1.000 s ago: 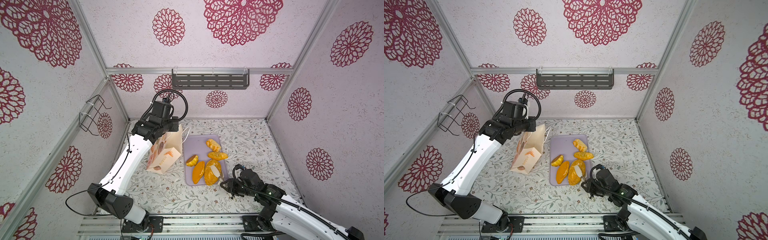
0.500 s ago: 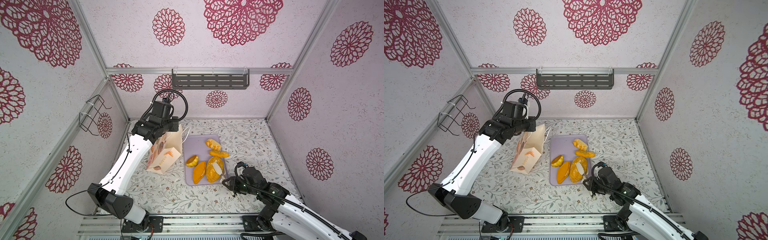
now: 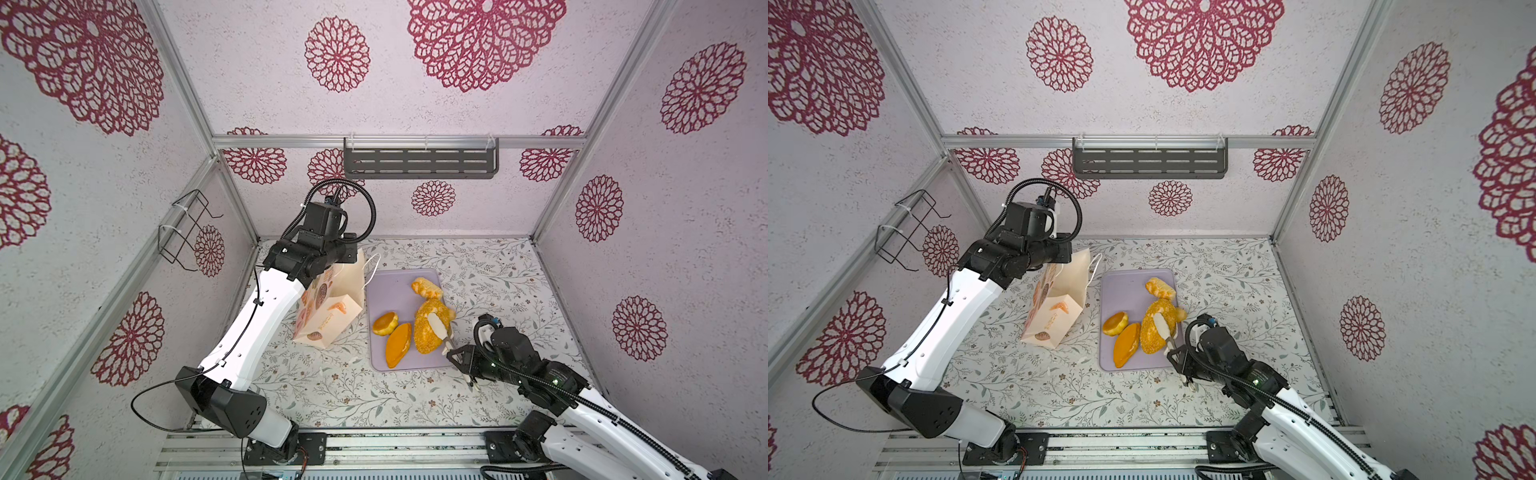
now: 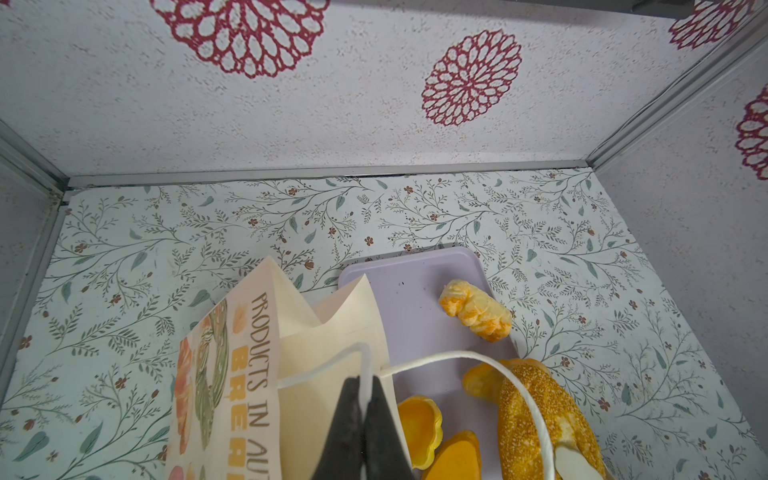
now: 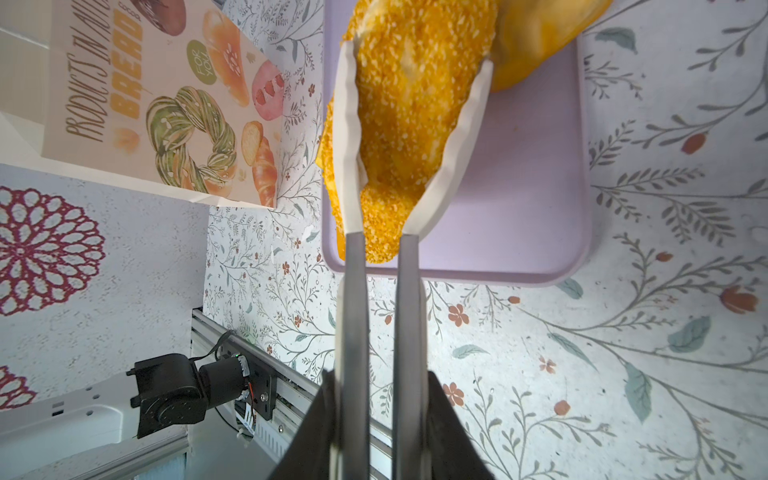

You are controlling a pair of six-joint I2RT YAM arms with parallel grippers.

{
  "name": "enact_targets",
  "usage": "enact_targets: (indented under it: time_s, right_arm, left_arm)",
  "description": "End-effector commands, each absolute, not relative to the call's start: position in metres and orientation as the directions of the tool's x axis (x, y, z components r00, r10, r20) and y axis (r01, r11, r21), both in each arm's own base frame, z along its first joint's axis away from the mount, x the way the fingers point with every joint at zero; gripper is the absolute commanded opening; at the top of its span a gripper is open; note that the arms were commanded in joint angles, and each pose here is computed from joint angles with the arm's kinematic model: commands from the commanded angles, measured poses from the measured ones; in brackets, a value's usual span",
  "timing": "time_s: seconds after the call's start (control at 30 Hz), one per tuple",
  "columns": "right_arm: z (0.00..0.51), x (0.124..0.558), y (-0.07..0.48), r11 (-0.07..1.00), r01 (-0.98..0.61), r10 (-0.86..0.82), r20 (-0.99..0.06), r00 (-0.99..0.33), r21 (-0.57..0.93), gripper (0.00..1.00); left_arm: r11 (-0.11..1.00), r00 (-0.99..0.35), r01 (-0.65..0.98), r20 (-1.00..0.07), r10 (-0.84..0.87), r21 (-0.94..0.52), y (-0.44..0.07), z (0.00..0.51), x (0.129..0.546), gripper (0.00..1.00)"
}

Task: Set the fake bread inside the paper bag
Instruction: 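Lower the tongs onto the sesame-crusted loaf and pinch it, then lift the pinched sesame loaf with the tongs above the tray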

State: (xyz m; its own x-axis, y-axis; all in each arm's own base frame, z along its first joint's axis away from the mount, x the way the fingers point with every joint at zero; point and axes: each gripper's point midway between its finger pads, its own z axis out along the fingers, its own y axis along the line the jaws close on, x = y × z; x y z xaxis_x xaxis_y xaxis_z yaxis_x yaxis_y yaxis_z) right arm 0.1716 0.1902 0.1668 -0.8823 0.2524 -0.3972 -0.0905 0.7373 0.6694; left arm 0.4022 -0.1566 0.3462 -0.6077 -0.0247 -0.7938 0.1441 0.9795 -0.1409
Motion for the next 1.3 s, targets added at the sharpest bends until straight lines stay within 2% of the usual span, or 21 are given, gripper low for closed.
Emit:
enact_targets:
  time_s: [0.0,0.43,0.9,1.27]
  right_arm:
    - [0.202,0.184,0.195,0.700,-0.176,0.276,-0.490,-0.827,0.692,0.19]
    - [0.240,0.197,0.203,0.666,-0.269,0.289,-0.574,-0.766,0.696,0.19]
    - [0.278,0.207,0.217,0.610,-0.331,0.315,-0.603,-0.733,0.721,0.19]
    - [0.299,0.219,0.226,0.610,-0.379,0.305,-0.648,-0.698,0.696,0.18]
  left_arm:
    - [0.973,-0.576,0.163,-0.816,-0.039,-0.162,-0.159,0.364,0.396,0.00]
    - [0.969,-0.582,0.169,-0.812,-0.049,-0.179,-0.162,0.365,0.395,0.00]
    - [0.965,-0.605,0.177,-0.795,-0.047,-0.192,-0.165,0.360,0.393,0.00]
    - [0.961,-0.611,0.186,-0.790,-0.050,-0.204,-0.169,0.360,0.394,0.00]
